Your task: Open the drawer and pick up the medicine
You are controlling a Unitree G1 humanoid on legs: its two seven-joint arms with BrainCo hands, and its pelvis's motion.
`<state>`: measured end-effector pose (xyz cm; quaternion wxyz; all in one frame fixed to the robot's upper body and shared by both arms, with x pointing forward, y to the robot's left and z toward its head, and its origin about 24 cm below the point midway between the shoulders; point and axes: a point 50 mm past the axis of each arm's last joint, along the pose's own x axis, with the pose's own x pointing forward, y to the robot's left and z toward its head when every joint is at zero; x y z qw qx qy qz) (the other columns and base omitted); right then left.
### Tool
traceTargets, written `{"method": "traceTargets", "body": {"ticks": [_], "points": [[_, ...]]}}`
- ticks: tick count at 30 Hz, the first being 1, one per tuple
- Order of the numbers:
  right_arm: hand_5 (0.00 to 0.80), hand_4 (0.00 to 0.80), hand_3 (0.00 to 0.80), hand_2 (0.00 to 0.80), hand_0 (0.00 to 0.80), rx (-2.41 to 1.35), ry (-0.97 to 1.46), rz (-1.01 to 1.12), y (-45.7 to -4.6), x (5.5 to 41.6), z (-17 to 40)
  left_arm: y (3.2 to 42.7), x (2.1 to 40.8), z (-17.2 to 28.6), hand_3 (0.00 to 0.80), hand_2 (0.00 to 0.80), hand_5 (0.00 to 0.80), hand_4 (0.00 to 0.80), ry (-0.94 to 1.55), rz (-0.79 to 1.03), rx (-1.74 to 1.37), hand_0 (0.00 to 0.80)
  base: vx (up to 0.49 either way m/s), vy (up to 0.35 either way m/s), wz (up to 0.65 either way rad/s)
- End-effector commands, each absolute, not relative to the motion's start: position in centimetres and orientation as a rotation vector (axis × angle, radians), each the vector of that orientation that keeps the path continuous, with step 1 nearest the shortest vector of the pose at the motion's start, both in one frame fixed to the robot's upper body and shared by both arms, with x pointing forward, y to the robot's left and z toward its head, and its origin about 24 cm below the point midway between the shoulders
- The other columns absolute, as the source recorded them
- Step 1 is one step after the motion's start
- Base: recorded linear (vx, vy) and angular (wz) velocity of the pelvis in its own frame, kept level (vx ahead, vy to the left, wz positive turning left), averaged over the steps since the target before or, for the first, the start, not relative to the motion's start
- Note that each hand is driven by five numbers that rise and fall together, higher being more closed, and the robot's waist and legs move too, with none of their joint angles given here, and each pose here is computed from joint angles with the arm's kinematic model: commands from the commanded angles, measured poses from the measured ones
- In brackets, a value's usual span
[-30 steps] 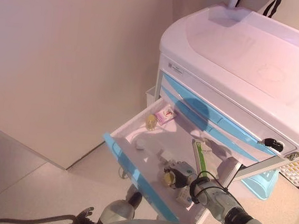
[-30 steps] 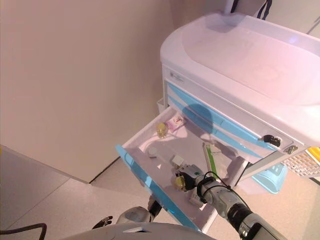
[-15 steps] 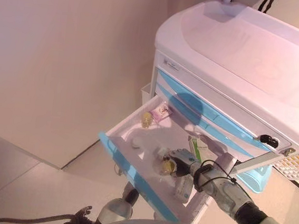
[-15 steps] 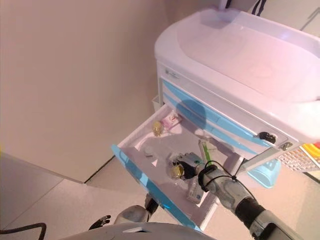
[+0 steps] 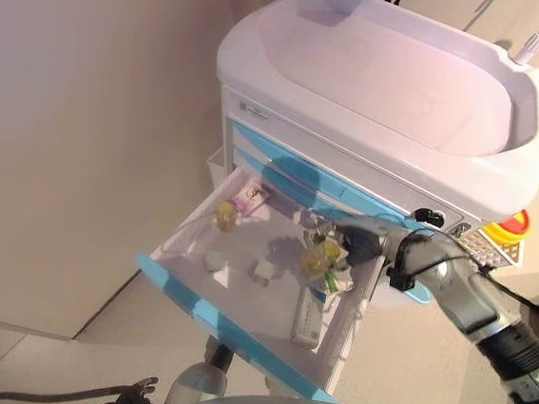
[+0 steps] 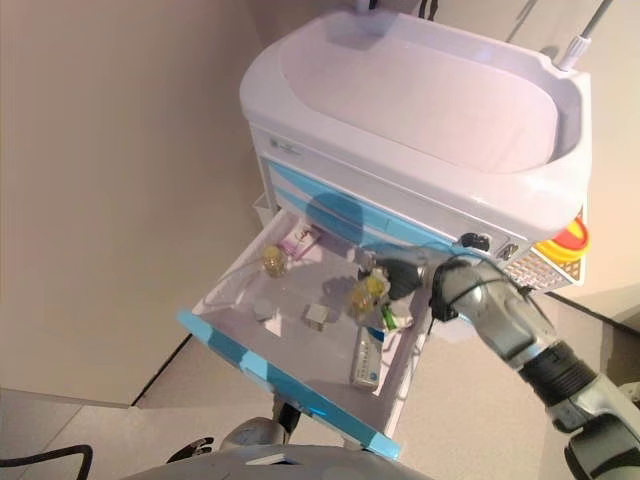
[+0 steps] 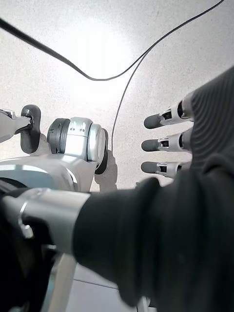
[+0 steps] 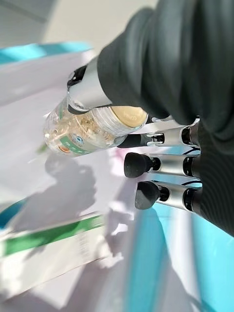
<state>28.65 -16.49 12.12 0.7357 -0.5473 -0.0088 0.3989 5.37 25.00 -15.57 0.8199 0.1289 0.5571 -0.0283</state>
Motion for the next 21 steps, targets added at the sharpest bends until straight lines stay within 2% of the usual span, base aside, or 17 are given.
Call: {"method": "traceTargets", "body": {"ticks": [1, 12, 21], "points": [[0.8, 0.8, 0.8, 0.8, 0.8, -1.125, -0.177, 0.85, -15.6, 29.4, 17.7, 25.2, 8.8, -15.3, 0.0, 0.0, 0.0, 0.0, 1.125, 0.019, 0.266, 0.0, -0.004, 0.017, -0.11], [0.8, 0.8, 0.8, 0.8, 0.8, -1.127, -0.229, 0.482, -21.0, 32.6, 25.9, 25.8, 7.8, -15.4, 0.0, 0.0, 0.0, 0.0, 1.16, 0.065, 0.243, 0.0, 0.013, 0.037, -0.07], [0.8, 0.8, 0.8, 0.8, 0.8, -1.055, -0.245, 0.157, -26.2, 33.5, 32.9, 27.0, 7.2, -15.2, 0.0, 0.0, 0.0, 0.0, 1.191, 0.074, 0.257, 0.0, 0.003, 0.003, 0.0]]}}
